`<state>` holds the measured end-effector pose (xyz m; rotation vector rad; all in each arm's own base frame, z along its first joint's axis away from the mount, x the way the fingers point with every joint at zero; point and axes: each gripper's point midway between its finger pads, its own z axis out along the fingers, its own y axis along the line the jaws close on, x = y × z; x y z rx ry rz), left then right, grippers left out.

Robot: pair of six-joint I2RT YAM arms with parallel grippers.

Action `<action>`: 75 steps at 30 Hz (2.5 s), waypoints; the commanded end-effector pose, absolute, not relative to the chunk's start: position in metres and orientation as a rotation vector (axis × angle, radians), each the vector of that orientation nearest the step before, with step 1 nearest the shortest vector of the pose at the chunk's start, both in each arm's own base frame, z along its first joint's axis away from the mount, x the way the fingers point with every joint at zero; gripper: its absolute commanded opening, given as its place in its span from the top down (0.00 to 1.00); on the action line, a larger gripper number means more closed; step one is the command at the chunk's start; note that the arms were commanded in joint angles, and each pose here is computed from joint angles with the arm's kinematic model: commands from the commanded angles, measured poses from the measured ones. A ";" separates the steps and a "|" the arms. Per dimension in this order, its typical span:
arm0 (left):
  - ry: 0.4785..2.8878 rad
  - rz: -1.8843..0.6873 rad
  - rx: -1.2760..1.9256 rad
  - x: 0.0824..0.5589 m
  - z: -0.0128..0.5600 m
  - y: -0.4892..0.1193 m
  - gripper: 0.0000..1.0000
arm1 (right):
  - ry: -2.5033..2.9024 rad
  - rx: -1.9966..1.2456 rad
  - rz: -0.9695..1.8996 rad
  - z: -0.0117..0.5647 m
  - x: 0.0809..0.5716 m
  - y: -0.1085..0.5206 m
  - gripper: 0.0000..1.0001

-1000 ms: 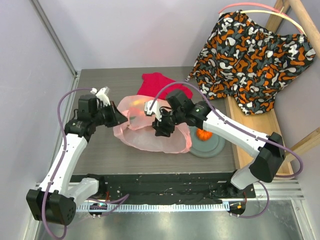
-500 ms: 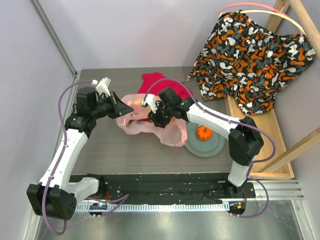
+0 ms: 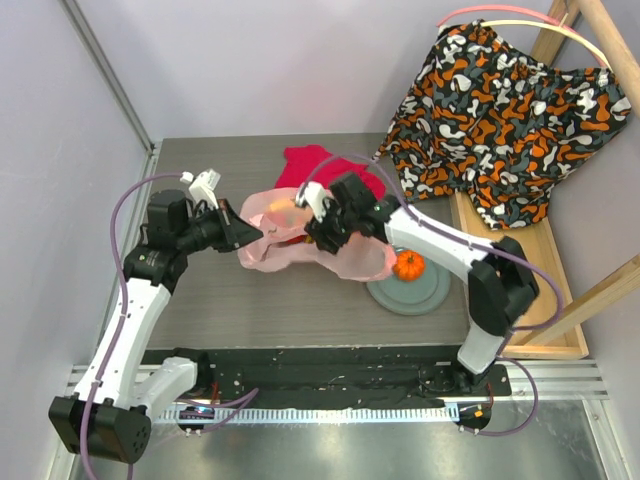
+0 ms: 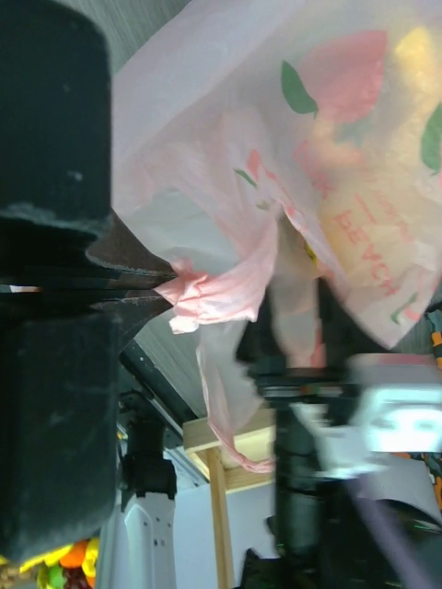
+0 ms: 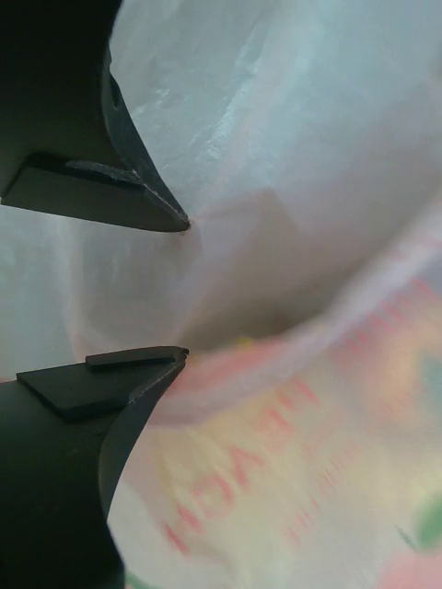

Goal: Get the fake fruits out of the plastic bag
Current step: Adjust the plastic bag at the center of the board.

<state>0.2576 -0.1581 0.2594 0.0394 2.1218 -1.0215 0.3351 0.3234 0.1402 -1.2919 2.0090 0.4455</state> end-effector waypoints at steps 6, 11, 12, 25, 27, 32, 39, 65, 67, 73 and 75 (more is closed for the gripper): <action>2.060 -0.962 0.143 0.253 0.269 -0.153 1.00 | 1.874 -1.626 0.396 0.123 0.236 0.302 0.36; 2.062 -0.979 0.151 0.251 0.268 -0.155 1.00 | 1.799 -1.565 0.345 0.163 0.264 0.311 0.37; 2.063 -0.979 0.153 0.250 0.268 -0.155 1.00 | 1.803 -1.560 0.356 0.168 0.266 0.310 0.37; 2.051 -0.965 0.175 0.246 0.268 -0.153 1.00 | 1.889 -1.408 0.408 0.171 0.312 0.328 0.48; 2.046 -0.963 0.178 0.246 0.269 -0.153 1.00 | 1.910 -1.383 0.406 0.163 0.322 0.333 0.48; 2.054 -0.964 0.176 0.244 0.265 -0.153 1.00 | 1.940 -1.294 0.375 0.166 0.353 0.337 0.49; 2.062 -0.966 0.171 0.244 0.262 -0.153 1.00 | 1.975 -1.269 0.353 0.158 0.365 0.331 0.50; 2.063 -0.949 0.164 0.247 0.259 -0.151 1.00 | 1.766 -1.461 0.406 0.186 0.303 0.345 0.83; 2.061 -0.949 0.164 0.248 0.259 -0.151 1.00 | 1.773 -1.476 0.395 0.181 0.301 0.345 0.92; 2.056 -0.950 0.165 0.249 0.260 -0.151 1.00 | 1.790 -1.483 0.245 0.162 0.322 0.336 0.99; 2.056 -0.949 0.165 0.249 0.260 -0.151 1.00 | 1.799 -1.486 0.216 0.156 0.327 0.335 0.99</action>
